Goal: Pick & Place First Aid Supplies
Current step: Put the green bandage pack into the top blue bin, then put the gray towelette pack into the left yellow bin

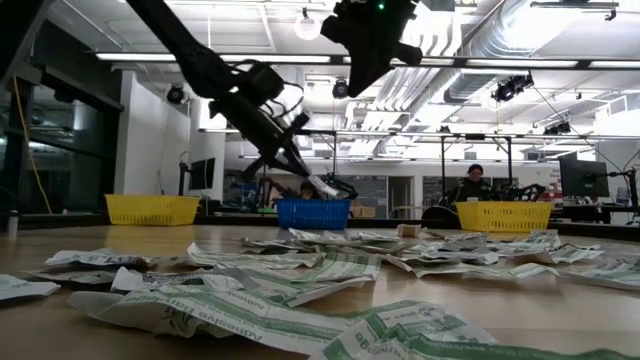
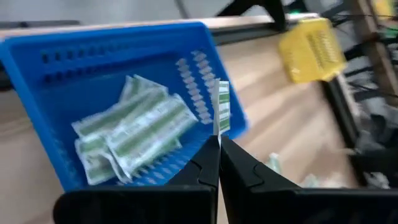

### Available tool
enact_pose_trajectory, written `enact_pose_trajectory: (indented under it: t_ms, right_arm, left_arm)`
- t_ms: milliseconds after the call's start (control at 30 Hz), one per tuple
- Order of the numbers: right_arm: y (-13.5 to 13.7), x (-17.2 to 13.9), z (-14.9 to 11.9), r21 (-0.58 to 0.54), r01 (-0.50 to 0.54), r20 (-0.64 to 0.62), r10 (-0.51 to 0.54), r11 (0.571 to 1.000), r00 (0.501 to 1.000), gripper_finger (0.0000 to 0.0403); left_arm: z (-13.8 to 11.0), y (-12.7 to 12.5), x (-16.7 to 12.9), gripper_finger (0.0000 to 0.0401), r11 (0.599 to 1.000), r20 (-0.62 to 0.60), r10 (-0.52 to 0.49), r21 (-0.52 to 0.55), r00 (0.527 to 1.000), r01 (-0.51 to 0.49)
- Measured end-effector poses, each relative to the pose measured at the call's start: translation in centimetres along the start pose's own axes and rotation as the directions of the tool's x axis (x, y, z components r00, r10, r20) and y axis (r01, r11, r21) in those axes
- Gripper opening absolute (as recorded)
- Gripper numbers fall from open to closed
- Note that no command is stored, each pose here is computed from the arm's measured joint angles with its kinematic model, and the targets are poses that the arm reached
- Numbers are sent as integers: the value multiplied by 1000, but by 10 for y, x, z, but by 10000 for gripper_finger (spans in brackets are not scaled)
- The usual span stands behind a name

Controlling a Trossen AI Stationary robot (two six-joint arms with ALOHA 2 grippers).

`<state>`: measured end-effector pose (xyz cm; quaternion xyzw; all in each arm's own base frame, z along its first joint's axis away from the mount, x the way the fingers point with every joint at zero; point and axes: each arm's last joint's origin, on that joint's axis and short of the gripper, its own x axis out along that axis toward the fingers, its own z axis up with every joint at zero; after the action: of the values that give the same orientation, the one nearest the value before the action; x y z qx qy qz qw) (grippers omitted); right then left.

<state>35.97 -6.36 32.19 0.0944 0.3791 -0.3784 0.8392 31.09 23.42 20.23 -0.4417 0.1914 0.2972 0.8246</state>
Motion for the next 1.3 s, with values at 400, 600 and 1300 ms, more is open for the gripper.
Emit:
enact_pose_trajectory:
  t_ms: [400, 600, 1300]
  right_arm:
    - [-1, 1, 0, 22, 5, -1, -5, 1000, 1000, 0]
    - [-1, 0, 0, 10, 1, -6, -1, 1000, 1000, 0]
    - [39, 36, -56, -68, -434, -105, 426, 898, 898, 0]
  left_arm:
    - [7, 1, 9, 29, 996, -26, 83, 44, 996, -82]
    - [15, 15, 5, 98, 996, -47, 88, 20, 995, -87]
    - [-56, 4, -51, 137, 984, -372, 130, 165, 919, -72]
